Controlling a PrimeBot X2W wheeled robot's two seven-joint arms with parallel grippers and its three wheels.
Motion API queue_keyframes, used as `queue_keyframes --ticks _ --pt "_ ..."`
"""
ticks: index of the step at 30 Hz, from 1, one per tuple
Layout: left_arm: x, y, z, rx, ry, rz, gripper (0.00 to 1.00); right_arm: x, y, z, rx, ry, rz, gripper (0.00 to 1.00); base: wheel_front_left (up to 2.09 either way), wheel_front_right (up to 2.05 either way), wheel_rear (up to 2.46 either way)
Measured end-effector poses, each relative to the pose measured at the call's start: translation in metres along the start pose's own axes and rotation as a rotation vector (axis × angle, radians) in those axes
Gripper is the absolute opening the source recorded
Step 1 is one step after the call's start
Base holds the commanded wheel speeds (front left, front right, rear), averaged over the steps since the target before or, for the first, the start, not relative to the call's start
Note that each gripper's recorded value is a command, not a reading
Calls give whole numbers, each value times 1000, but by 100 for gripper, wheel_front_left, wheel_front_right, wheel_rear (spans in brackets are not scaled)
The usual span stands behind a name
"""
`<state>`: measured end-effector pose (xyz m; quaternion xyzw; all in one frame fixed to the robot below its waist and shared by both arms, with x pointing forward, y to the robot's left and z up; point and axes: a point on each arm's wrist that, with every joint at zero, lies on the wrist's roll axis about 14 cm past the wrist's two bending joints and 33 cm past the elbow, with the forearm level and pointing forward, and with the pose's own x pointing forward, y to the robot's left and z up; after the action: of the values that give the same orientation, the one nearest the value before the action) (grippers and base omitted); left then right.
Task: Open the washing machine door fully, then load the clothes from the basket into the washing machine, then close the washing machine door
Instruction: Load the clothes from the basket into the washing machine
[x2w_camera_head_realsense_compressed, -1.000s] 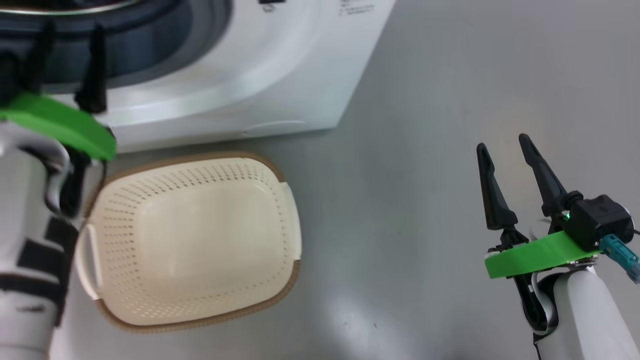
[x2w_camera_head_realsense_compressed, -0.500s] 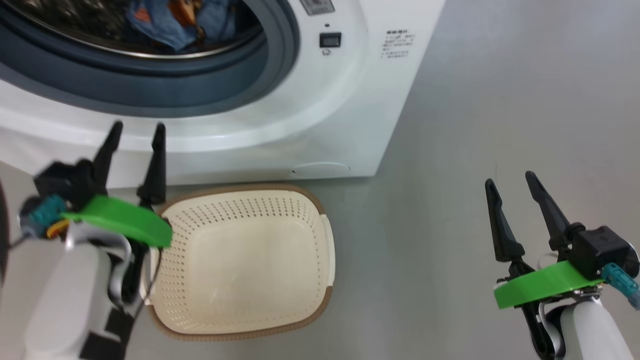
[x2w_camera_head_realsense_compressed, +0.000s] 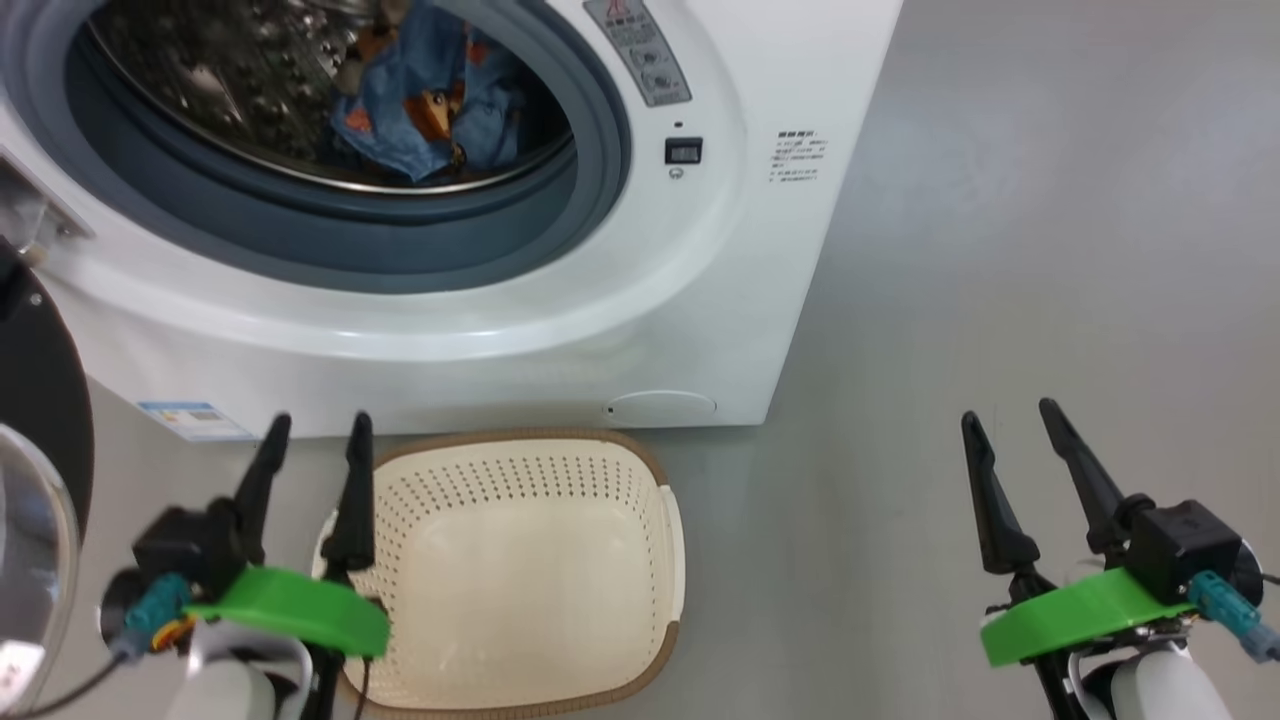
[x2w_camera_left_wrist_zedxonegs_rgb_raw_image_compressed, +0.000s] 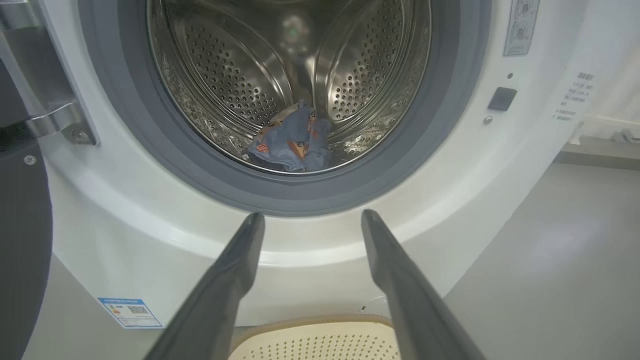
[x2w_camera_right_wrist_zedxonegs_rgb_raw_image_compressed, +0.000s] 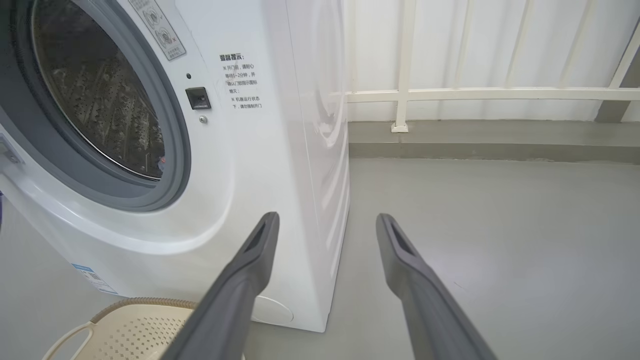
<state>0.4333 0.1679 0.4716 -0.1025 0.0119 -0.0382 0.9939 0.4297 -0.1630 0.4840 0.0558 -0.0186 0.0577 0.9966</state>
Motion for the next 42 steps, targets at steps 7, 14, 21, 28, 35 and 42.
queue_keyframes --ticks 7,14,21,28,35,42 --pt "-24 -5 2 -12 -12 22 100 -16 0 5 4 -4 -10 100 0 0 0" --pt "-41 -8 10 -4 -38 28 100 -26 1 16 8 -29 -16 100 0 0 0" --pt "-59 -8 13 -5 -45 37 100 -43 -1 18 12 -28 -30 100 0 0 0" --pt "-76 -10 19 -10 -66 42 100 -54 1 28 11 -57 -31 100 0 0 0" --pt "-83 -12 23 -20 -83 54 100 -56 1 36 19 -81 -32 100 0 0 0" --pt "-83 -12 28 -18 -98 59 100 -56 2 38 21 -88 -30 100 0 0 0"
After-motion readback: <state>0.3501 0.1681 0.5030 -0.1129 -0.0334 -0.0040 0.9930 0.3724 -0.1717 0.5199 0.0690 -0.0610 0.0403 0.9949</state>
